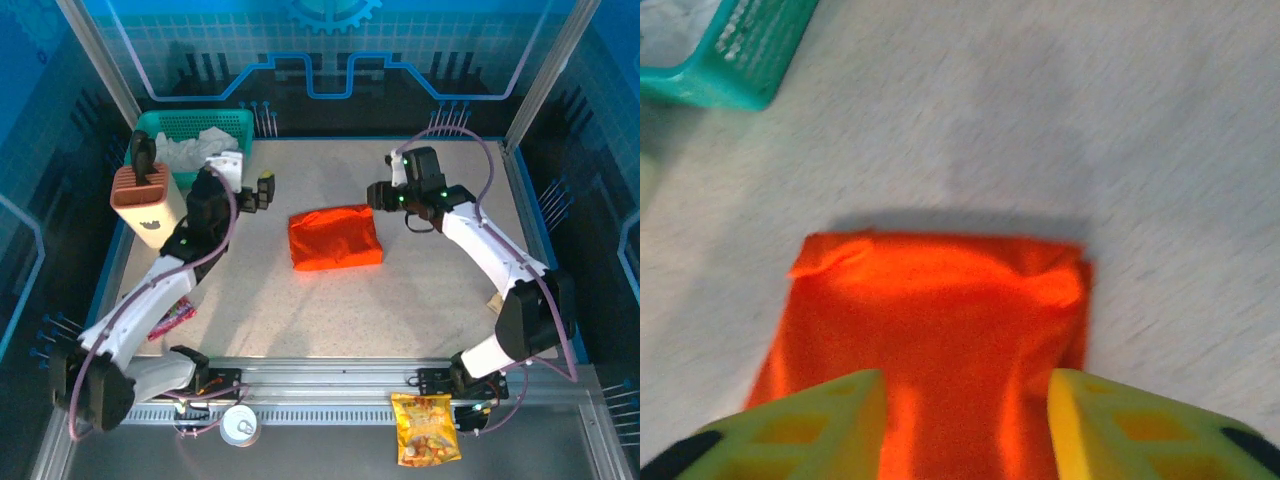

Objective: Fold and stack the t-shirts

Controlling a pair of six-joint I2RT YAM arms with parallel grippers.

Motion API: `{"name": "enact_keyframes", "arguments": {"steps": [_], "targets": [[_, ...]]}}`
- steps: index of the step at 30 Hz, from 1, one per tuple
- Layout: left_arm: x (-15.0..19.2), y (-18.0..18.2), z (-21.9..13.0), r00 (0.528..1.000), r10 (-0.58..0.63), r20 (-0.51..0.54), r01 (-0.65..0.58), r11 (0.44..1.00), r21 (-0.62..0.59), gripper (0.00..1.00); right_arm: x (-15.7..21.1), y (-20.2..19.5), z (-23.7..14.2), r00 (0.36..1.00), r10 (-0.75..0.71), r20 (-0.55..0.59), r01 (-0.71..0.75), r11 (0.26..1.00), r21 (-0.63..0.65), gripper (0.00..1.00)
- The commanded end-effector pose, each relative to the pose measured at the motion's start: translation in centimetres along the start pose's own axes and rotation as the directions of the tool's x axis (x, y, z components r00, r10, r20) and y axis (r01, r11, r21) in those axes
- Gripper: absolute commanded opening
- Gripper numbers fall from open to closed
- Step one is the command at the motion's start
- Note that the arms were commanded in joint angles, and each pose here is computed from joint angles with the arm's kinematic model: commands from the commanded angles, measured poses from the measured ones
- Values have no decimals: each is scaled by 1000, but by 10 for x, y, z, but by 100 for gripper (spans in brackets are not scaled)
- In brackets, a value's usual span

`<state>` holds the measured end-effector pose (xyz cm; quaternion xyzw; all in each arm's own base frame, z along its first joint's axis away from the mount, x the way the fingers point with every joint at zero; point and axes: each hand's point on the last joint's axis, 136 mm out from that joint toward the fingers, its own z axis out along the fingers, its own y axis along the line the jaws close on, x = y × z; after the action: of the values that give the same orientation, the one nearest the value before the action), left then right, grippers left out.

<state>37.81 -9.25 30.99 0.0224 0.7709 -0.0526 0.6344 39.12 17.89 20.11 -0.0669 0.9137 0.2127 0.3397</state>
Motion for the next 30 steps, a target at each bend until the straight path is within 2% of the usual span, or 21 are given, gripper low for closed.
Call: {"name": "enact_keyframes", "arguments": {"steps": [1,4,6,7,8,9,10,11,13,24,30], "targets": [[39,-18,-16,973,-170,-158,188,976,113,99,42,18,11,970,182,-159,-204,969,-141,40],[75,-31,-14,913,-231,-336,285,951,120,99,60,17,29,952,217,-214,-248,960,-129,30],[102,-40,-7,862,-243,-446,321,941,109,91,66,15,42,941,238,-239,-272,955,-120,23],[115,-45,-3,830,-250,-499,343,934,103,84,67,15,49,938,246,-245,-283,951,-125,19],[125,-51,0,804,-250,-540,360,927,107,73,67,15,55,934,258,-249,-296,947,-129,15],[136,-57,5,777,-251,-577,374,922,103,52,69,15,63,928,270,-255,-310,942,-130,11],[145,-63,9,757,-251,-603,382,919,97,22,71,13,70,922,283,-264,-324,938,-125,9],[152,-67,14,746,-251,-616,384,919,90,0,73,12,76,919,290,-269,-330,936,-121,6],[165,-76,23,728,-248,-640,388,918,84,0,79,9,88,909,304,-286,-345,933,-104,0],[201,-108,68,687,-230,-689,395,914,89,0,94,-9,130,885,320,-338,-351,936,-35,0],[228,-131,91,636,-213,-741,434,893,116,0,97,-21,138,880,324,-347,-343,939,10,0]]}}
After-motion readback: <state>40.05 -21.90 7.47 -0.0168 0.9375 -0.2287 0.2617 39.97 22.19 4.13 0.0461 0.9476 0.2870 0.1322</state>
